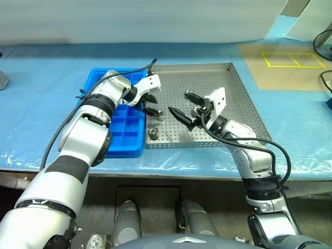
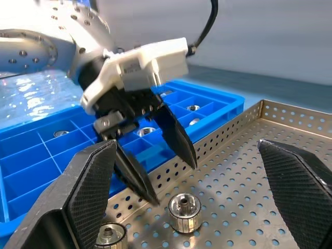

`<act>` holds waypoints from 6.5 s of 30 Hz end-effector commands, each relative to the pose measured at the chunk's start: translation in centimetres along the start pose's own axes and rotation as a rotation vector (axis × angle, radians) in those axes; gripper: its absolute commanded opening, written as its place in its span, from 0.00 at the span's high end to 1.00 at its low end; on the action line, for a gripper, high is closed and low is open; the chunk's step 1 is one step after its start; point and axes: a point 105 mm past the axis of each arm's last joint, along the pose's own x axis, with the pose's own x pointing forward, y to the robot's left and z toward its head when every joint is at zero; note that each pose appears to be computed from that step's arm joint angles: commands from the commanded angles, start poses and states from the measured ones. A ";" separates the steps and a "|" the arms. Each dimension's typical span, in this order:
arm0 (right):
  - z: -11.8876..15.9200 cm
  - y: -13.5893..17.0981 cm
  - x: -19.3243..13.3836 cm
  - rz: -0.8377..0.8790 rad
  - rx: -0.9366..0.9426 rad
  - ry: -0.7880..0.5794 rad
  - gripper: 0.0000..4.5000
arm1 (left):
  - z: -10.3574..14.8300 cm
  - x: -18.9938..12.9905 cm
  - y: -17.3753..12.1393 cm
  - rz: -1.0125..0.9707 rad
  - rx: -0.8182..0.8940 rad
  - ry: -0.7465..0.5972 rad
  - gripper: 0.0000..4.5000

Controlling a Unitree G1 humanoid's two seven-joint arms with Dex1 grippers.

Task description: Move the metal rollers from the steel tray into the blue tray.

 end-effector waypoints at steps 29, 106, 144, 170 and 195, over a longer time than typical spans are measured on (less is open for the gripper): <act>1.1 0.5 -0.9 -0.021 -0.026 -0.017 0.00 | -2.7 2.0 -0.7 0.037 0.026 0.042 0.58; 1.1 0.3 -1.4 -0.085 -0.020 -0.038 0.00 | 0.3 6.5 -1.0 0.221 -0.040 -0.153 0.62; 2.4 8.4 5.0 0.782 0.107 0.002 0.00 | -8.7 -14.3 -7.3 0.729 -0.461 -0.508 0.62; 1.9 7.1 7.7 0.588 0.028 -0.043 0.00 | -11.2 -11.1 -0.3 0.954 -0.555 -0.462 0.62; 1.6 5.0 7.0 0.463 0.003 -0.042 0.00 | -8.5 -9.3 0.0 0.859 -0.514 -0.480 0.34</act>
